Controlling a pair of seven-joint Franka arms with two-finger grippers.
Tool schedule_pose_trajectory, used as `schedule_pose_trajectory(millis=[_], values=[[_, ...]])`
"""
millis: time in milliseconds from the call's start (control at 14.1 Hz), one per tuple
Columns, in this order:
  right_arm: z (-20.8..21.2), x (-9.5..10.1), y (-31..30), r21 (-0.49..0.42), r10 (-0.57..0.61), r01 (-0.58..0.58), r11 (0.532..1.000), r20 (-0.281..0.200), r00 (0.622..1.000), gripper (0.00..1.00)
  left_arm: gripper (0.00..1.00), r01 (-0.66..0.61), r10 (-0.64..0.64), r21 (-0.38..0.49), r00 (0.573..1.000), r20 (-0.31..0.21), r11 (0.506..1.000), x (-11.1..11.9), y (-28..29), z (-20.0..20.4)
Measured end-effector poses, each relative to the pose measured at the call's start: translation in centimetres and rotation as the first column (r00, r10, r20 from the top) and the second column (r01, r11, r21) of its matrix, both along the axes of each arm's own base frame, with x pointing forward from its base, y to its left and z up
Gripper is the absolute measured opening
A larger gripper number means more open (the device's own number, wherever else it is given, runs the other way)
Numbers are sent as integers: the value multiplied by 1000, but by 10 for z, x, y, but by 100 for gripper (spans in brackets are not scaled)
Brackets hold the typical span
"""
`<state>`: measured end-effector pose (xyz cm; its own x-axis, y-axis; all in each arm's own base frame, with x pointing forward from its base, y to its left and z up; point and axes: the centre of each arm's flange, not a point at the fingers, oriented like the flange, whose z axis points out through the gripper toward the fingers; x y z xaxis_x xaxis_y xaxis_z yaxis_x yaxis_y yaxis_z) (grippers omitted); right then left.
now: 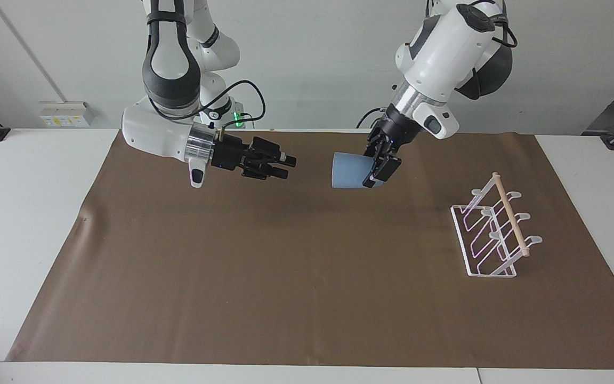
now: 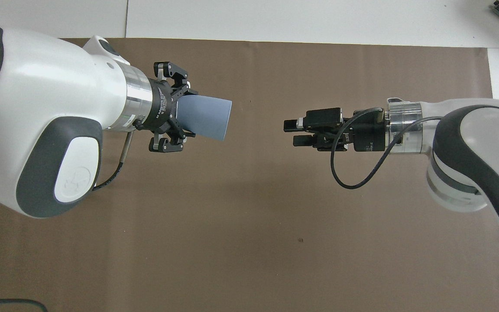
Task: Hang cup on cup holder
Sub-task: 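Carry the cup to the rack while the right gripper withdraws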
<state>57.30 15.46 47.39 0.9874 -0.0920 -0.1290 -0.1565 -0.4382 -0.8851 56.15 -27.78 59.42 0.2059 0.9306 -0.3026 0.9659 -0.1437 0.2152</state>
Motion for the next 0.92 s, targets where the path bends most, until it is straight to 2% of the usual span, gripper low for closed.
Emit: schedule_pose_trajectory(millis=[71,142,356,498,711,854,925], values=[[0,0,-5,-91,35,-32,995,27,999,96,78,5,-5,39,1000,10,999,4,15,-6],[2,2,-10,-184,60,-48,982,62,996,100,78,1,-2,82,1000,18,997,7,31,-12],[7,10,-28,-396,107,-39,918,150,983,100,78,38,-46,189,998,36,981,13,72,-26],[7,15,-41,-543,161,-28,839,198,967,100,78,77,-91,264,995,41,961,14,95,-34],[5,18,-54,-735,288,-53,676,197,937,100,78,103,-144,434,988,62,895,14,112,-50],[10,21,-63,-819,356,-55,571,186,916,100,78,116,-171,510,983,61,852,14,117,-62],[14,23,-70,-844,369,-46,534,184,911,100,78,102,-164,545,984,66,832,15,120,-66]])
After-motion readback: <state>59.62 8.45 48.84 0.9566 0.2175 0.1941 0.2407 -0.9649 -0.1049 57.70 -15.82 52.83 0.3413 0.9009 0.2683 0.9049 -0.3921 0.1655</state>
